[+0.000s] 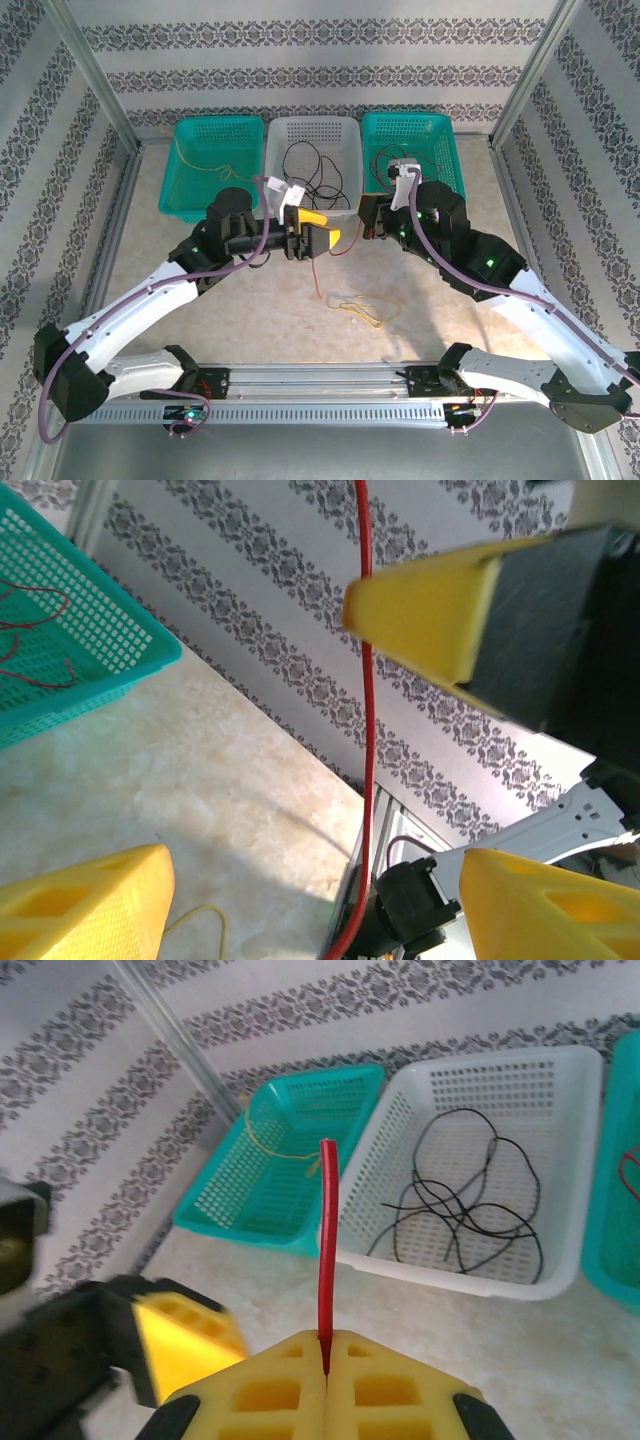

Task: Untangle the cables

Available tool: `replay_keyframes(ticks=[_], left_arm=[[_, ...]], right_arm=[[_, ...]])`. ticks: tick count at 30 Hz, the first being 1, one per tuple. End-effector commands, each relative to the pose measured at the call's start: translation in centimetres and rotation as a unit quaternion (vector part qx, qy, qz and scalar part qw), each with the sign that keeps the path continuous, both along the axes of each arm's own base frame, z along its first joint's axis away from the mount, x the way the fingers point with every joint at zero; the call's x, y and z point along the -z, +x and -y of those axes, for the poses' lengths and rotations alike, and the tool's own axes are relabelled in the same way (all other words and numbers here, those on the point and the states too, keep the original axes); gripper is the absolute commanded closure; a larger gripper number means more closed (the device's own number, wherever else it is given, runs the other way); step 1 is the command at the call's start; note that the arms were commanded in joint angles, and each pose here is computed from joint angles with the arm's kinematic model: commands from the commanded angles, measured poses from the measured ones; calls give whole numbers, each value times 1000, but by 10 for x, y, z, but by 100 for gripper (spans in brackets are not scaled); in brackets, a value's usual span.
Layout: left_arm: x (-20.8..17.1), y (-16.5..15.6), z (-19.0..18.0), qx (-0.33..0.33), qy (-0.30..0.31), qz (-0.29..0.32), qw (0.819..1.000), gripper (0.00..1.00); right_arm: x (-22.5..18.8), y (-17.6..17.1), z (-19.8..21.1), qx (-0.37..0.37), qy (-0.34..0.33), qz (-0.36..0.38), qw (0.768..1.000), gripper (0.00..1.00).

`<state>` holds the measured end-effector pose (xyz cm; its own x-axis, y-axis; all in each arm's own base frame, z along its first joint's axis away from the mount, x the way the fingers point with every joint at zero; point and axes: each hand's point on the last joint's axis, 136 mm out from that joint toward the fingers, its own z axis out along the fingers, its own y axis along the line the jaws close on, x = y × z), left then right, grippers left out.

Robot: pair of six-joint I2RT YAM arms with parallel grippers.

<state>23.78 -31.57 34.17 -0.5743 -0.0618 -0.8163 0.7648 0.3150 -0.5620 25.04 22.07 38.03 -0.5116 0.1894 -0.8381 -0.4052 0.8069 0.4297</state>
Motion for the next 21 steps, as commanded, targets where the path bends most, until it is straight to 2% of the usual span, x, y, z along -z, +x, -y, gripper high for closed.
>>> replay_keyframes(ticks=[1, 6, 12, 17, 21], left_arm=[[-33, -8, 15, 24, -26, 71, 997, 25], [-25, -15, 28, 51, -20, 64, 996, 26], [-4, -20, 30, 60, -8, 48, 997, 33], [1, -23, 33, 68, -12, 43, 997, 50], [5, -18, 36, 64, -10, 33, 997, 72]], right_arm=[[-32, -8, -11, -30, 57, 19, 998, 100], [-48, -12, -16, -45, 93, 31, 994, 100], [-72, -18, -12, -51, 123, 57, 989, 100], [-85, -20, -10, -51, 137, 74, 986, 100], [-95, -23, -10, -59, 157, 86, 982, 100]])
